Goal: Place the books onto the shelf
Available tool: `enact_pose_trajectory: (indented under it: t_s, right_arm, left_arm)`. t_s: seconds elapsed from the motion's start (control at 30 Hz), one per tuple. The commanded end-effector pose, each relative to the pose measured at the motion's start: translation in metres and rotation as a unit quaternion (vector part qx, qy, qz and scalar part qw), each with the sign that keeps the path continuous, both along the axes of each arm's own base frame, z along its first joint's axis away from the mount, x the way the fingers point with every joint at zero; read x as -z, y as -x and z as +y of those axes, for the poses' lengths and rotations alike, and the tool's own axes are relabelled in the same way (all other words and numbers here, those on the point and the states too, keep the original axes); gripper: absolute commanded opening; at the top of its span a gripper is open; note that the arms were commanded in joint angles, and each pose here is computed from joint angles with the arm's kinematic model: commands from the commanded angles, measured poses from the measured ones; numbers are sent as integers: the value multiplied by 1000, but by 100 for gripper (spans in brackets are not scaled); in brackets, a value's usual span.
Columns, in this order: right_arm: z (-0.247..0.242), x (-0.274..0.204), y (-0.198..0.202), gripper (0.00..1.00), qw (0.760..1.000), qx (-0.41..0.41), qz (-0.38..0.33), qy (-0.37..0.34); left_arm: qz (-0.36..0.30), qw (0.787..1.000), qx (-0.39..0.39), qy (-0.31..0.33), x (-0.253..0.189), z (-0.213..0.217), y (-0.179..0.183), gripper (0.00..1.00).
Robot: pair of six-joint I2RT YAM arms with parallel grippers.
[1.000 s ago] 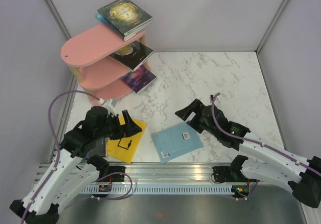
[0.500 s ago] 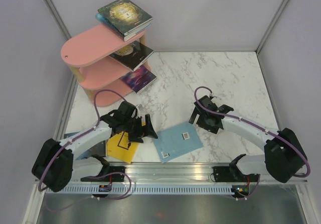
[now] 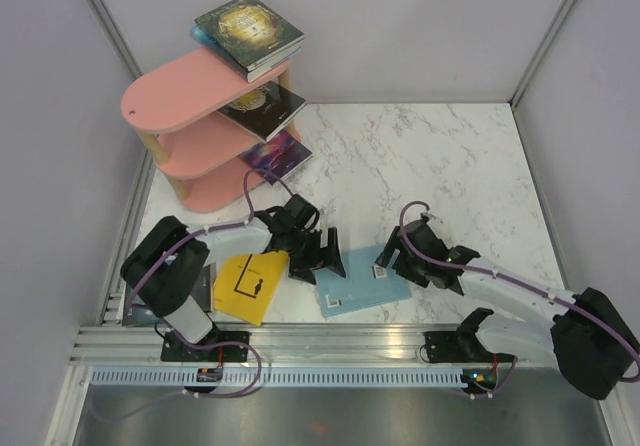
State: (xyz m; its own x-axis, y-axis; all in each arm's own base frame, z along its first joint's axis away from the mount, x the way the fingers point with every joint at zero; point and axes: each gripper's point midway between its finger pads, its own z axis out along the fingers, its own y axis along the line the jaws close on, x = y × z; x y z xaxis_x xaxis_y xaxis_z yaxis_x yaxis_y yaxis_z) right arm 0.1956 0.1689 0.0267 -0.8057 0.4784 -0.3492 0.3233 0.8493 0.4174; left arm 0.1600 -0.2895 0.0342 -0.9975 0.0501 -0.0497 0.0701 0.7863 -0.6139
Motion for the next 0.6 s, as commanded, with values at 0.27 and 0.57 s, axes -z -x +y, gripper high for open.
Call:
enact_pose_trajectory:
  t_s: [0.27,0.57]
  right_arm:
    - [54,-26,110,86,986,-61,100,-122]
    - [35,-111,84,85,993,-64,-8,-96]
  left_arm:
    - [-81,997,3,-6,-16,-73,-105,93]
    - [-181,983,-10,-17,-103,-66,-133,94]
